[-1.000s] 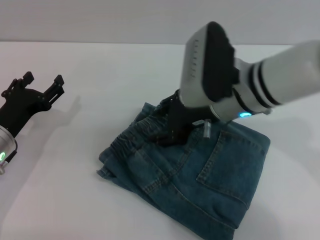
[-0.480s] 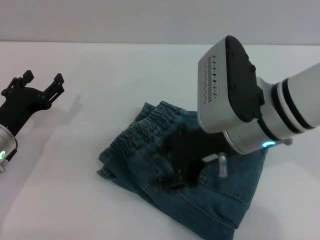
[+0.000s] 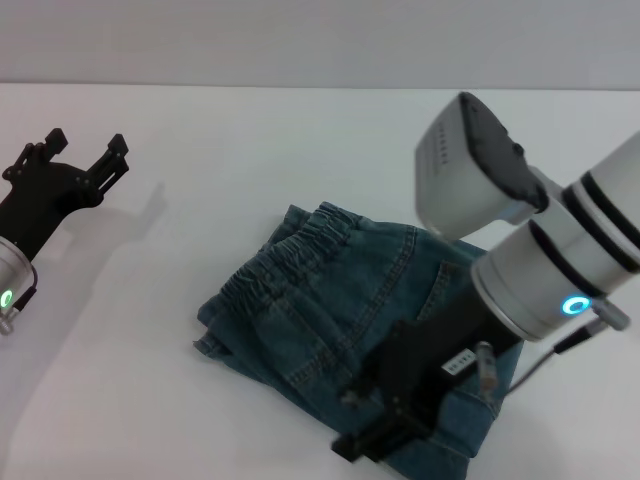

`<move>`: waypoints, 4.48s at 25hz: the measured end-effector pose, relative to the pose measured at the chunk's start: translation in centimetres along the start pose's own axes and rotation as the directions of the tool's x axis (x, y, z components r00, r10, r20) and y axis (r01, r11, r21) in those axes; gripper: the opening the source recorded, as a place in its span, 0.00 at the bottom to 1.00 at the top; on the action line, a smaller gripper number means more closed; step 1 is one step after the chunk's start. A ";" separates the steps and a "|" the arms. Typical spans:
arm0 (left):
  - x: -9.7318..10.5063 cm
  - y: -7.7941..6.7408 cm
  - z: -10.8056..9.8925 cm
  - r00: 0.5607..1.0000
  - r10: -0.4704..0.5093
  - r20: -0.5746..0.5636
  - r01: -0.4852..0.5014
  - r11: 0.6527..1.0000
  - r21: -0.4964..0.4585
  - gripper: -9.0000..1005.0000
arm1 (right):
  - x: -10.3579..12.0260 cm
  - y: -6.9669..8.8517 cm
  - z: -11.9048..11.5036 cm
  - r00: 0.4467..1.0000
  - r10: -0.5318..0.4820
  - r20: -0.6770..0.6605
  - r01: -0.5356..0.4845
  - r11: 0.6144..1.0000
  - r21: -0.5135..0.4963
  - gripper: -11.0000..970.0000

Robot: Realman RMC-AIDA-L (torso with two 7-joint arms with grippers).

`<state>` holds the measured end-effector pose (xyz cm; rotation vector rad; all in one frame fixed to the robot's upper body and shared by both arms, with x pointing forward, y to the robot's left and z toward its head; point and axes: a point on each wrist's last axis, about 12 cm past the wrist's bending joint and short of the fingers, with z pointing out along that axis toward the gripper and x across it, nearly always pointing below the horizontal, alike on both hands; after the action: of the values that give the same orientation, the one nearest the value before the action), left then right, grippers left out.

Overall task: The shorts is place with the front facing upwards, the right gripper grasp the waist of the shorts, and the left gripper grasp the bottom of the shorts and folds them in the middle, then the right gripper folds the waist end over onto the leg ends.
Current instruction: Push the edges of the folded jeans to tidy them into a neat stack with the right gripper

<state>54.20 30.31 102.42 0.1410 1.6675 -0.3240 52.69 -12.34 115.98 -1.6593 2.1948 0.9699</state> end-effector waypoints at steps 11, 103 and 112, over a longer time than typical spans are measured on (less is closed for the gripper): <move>-0.3 -0.3 0.6 1.000 0.001 0.006 -0.001 1.000 0.010 0.84 | 3.6 -1.9 -1.6 0.974 0.209 -0.083 -0.213 0.976 -0.045 0.56; 0.1 0.4 0.1 1.000 -0.022 -0.006 0.022 0.999 -0.038 0.84 | 7.1 -5.8 -2.4 0.951 0.305 -0.050 -0.294 0.943 0.155 0.56; 0.3 0.5 0.0 1.000 -0.024 -0.012 0.023 0.999 -0.041 0.84 | 8.0 -7.3 -4.4 0.943 0.331 0.039 -0.330 0.910 0.252 0.56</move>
<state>54.25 30.74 102.07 0.0933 1.6876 -0.3072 57.57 -22.29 112.27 -1.2022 2.5323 0.7118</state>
